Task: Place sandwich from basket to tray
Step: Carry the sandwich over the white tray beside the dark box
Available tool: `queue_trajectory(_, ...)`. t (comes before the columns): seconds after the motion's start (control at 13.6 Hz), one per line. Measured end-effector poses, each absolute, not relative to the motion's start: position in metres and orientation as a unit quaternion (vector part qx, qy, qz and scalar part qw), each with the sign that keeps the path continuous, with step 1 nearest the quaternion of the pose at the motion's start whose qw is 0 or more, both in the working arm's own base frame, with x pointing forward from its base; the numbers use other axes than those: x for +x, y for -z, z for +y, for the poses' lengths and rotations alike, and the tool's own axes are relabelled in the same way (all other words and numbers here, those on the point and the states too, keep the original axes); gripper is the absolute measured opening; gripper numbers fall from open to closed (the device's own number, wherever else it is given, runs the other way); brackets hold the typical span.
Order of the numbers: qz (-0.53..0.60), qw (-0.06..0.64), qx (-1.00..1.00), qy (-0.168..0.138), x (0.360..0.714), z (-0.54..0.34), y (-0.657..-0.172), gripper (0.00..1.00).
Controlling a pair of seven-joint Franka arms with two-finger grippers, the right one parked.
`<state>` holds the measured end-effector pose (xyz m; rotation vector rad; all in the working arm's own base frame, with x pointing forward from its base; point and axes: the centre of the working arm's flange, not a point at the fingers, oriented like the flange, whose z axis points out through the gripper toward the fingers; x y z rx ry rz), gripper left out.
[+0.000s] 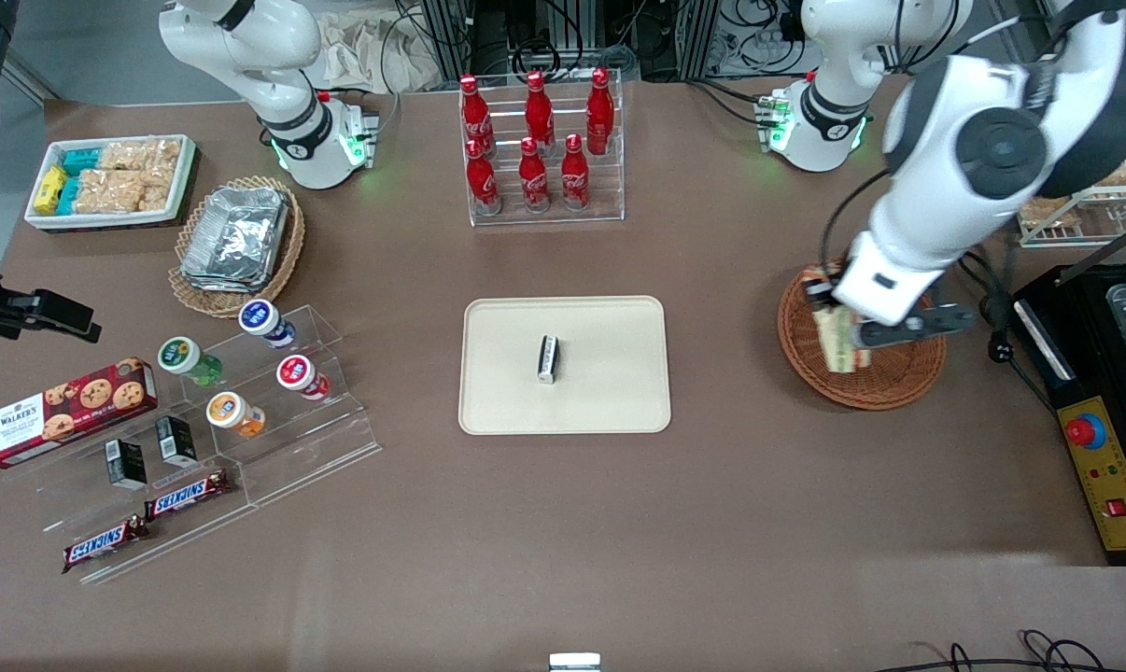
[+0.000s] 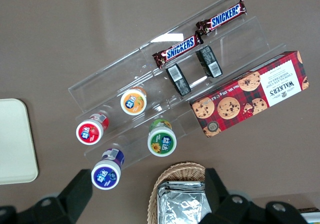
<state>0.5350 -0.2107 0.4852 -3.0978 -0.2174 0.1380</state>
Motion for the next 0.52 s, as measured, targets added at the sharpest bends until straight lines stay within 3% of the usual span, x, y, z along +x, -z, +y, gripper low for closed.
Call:
queue_trajectory(0.22,-0.031,0.001,-0.998,-0.053,0.535,-0.266,-0.46,0.18)
queue_trajectory(0.52,0.007,-0.028,-0.998,-0.061,0.532,-0.335,-0.385,0.18)
